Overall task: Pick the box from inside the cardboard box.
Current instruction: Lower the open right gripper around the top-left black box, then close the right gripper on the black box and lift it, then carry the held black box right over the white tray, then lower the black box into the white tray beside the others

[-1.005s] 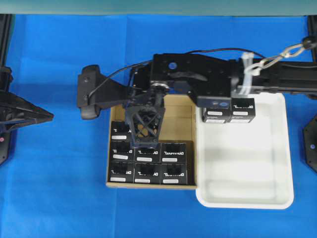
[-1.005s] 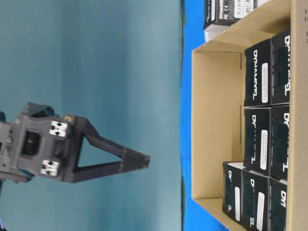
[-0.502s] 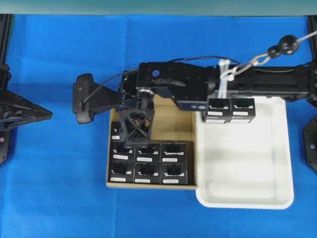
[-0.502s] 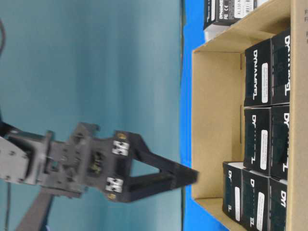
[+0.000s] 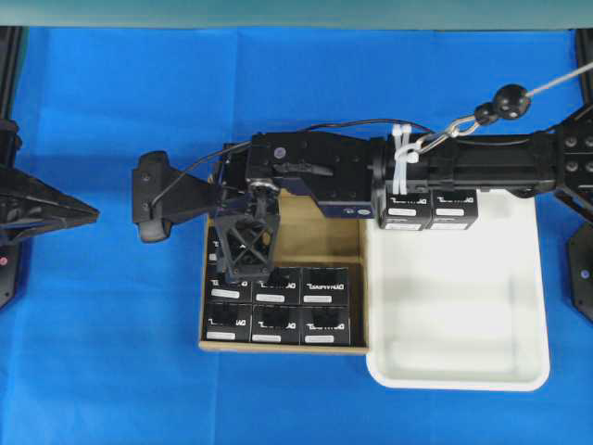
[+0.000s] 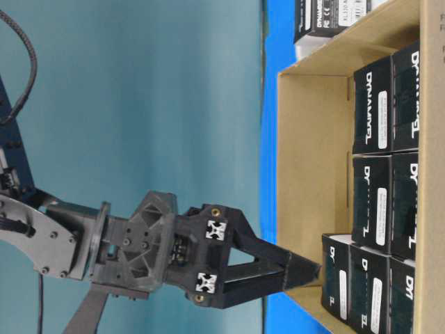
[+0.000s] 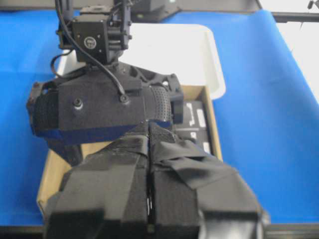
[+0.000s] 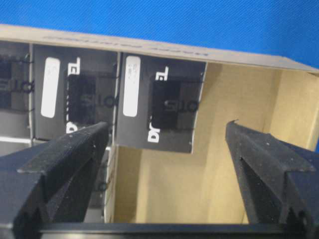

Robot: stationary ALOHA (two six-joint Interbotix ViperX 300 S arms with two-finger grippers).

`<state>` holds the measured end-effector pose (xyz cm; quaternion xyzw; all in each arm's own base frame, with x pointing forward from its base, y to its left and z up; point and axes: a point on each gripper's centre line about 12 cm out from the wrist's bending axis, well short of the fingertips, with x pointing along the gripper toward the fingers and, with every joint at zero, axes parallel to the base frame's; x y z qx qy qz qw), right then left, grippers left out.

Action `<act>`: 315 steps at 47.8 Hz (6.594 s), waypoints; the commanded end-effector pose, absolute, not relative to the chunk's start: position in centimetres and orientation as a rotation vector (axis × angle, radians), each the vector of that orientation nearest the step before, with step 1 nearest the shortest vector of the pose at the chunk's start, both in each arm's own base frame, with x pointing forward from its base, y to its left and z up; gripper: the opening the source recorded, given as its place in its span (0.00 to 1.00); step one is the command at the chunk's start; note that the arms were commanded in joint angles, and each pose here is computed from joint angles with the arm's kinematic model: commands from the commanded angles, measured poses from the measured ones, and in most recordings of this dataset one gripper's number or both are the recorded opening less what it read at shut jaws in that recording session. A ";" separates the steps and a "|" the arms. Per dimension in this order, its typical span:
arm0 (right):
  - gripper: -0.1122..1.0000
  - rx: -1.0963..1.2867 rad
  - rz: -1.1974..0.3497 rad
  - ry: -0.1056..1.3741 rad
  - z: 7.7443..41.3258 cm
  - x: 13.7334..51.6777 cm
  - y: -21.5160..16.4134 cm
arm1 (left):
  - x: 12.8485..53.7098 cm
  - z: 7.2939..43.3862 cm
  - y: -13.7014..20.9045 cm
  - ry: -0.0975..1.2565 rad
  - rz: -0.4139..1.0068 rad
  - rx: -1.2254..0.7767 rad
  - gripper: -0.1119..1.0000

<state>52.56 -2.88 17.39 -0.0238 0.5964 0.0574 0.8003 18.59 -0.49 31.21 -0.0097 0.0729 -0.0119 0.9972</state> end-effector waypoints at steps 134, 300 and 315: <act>0.93 0.007 0.012 1.212 13.8 52.5 -6.2 | 18.9 32.2 -0.5 0.129 -0.025 -0.021 0.04; 0.66 0.127 -0.090 1.317 18.0 30.6 -0.5 | 18.5 32.9 -0.6 0.125 -0.028 -0.023 0.04; 0.66 0.089 -0.060 1.266 15.4 30.6 -0.4 | 18.5 32.9 -0.6 0.125 -0.028 -0.021 0.04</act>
